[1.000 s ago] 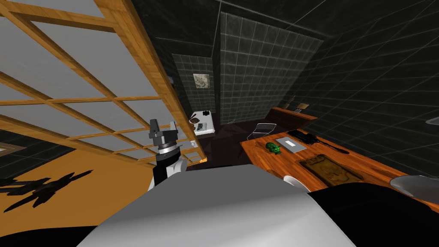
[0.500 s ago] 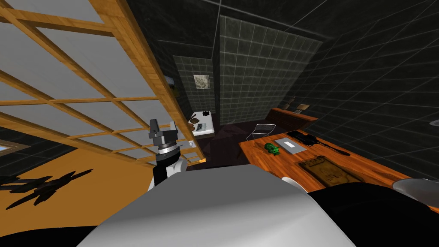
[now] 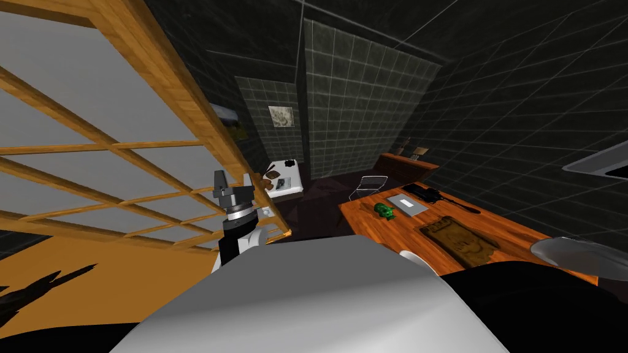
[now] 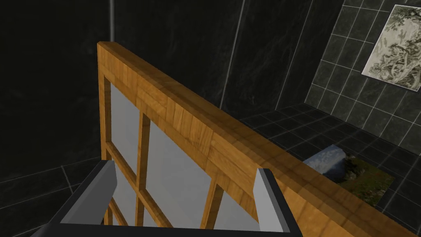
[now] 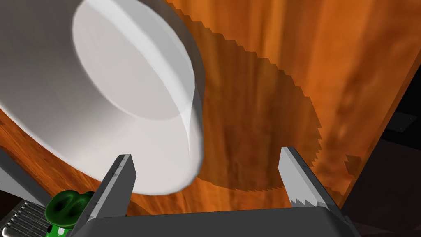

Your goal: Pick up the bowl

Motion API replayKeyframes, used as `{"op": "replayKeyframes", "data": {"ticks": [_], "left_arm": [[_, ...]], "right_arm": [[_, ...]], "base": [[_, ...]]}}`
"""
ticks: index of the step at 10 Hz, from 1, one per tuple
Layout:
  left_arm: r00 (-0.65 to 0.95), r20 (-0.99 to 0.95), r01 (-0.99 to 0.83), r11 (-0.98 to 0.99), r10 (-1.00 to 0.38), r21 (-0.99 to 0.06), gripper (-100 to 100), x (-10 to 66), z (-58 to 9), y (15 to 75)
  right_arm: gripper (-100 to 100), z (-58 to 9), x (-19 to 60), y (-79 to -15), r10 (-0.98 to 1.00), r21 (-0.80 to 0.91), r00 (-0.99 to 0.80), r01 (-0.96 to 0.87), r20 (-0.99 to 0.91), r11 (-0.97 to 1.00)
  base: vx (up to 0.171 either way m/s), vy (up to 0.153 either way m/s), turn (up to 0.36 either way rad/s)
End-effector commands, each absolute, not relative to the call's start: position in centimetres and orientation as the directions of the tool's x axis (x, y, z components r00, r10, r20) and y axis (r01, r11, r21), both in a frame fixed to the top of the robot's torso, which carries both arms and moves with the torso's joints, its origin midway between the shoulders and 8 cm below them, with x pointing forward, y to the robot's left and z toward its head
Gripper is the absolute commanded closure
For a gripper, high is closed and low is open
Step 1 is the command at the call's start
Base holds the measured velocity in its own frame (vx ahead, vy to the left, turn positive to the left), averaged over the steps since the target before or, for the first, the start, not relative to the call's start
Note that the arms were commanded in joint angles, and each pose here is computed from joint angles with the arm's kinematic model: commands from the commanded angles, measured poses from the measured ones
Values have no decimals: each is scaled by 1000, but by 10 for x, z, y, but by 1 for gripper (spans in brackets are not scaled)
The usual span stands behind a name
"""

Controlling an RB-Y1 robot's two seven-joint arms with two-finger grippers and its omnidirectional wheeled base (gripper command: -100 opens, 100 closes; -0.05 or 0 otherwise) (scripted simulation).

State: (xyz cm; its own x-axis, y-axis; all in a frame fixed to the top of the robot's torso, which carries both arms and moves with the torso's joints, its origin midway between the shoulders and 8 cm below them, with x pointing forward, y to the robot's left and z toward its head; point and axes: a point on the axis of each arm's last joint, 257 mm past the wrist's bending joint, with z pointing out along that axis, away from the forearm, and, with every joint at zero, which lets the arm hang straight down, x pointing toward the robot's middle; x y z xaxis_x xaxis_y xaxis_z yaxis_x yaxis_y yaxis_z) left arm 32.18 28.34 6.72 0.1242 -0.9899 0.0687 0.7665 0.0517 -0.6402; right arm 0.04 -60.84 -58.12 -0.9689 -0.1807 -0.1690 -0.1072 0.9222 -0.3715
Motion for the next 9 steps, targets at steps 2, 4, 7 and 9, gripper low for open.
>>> {"op": "replayKeyframes", "data": {"ticks": [2,4,7,9], "left_arm": [[124,69,767,52,-990,-640,0,322,67,283],[124,69,767,51,-990,-640,0,322,67,283],[124,69,767,51,-990,-640,0,322,67,283],[124,69,767,52,-990,-640,0,322,67,283]], "right_arm": [[-100,-583,2,-604,-218,-365,-962,-146,-164,919],[-100,-588,7,-595,-245,-344,-954,-176,-170,922],[-100,-587,8,-595,-304,-356,-941,-235,-151,904],[-100,-590,14,-587,-308,-337,-935,-238,-173,911]], "base": [[91,-29,-197],[65,-30,-173],[73,-20,-91],[117,-32,-310]]}}
